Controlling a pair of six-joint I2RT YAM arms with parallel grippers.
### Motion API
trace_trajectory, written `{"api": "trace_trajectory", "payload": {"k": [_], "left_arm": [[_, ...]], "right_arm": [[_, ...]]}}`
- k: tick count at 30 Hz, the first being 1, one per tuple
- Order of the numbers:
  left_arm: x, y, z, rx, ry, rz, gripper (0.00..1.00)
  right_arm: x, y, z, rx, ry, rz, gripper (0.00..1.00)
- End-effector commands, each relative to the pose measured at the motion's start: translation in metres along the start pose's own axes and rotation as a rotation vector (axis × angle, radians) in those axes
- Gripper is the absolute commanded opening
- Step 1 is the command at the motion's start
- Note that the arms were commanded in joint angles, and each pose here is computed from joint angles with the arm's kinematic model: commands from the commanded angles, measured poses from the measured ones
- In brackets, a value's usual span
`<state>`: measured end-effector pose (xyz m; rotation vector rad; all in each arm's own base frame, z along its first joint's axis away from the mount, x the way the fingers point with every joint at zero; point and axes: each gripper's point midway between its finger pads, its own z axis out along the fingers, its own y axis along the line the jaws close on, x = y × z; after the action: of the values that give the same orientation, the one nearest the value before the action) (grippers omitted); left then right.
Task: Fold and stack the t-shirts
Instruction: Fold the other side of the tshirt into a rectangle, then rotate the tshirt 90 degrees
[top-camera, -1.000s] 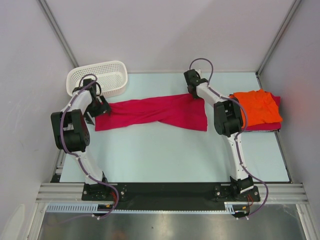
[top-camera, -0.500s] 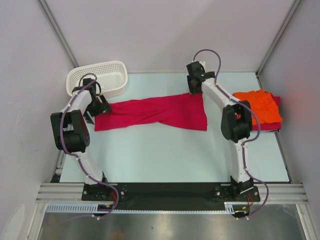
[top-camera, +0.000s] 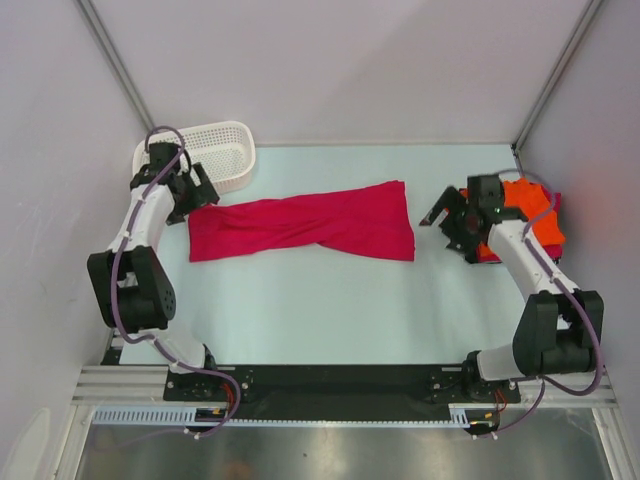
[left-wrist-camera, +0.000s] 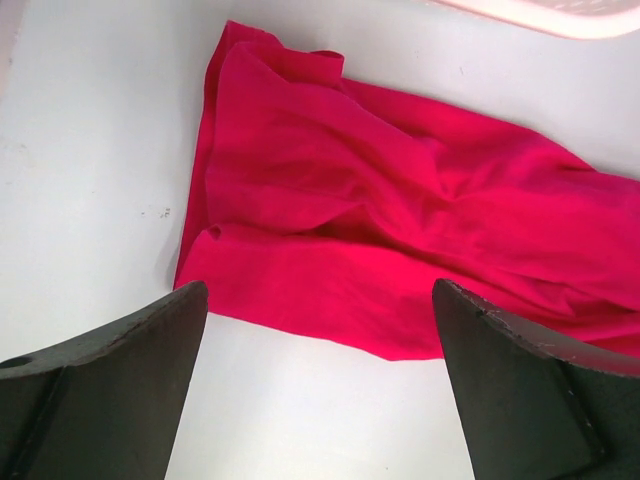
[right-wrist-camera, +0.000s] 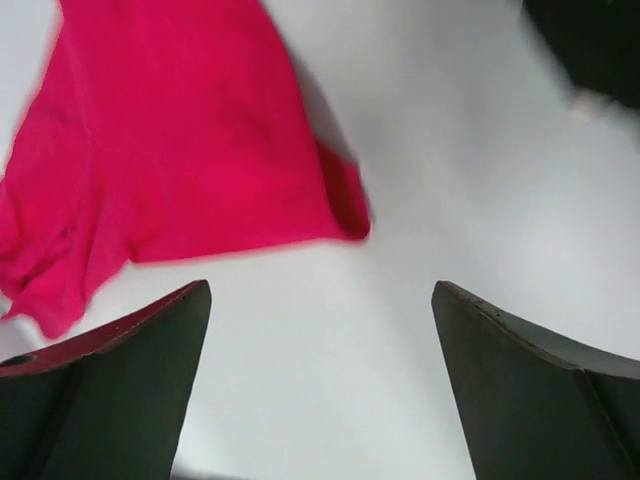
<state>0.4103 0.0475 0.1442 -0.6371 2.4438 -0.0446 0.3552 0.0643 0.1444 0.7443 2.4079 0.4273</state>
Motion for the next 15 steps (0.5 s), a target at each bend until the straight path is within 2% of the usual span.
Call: {"api": "trace_trajectory", "payload": {"k": [1,3,8,15], "left_arm": [[0.005,-0.011,0.011,0.051,0.028,0.019,1.00],[0.007,-0.012,0.015,0.055,0.041,0.017,1.00],[0.010,-0.016,0.018,0.076,0.057,0.009,0.99],[0.009,-0.019,0.015,0.095,0.053,0.009,1.00]], "right_arm": [[0.072,0.027,-0.004,-0.250,0.242,0.294,0.98],[0.081,0.031,-0.006,-0.299,0.253,0.337,0.97],[0.113,0.025,0.002,-0.244,0.299,0.378,0.96],[0.113,0.022,0.031,-0.172,0.249,0.368,0.96]]}}
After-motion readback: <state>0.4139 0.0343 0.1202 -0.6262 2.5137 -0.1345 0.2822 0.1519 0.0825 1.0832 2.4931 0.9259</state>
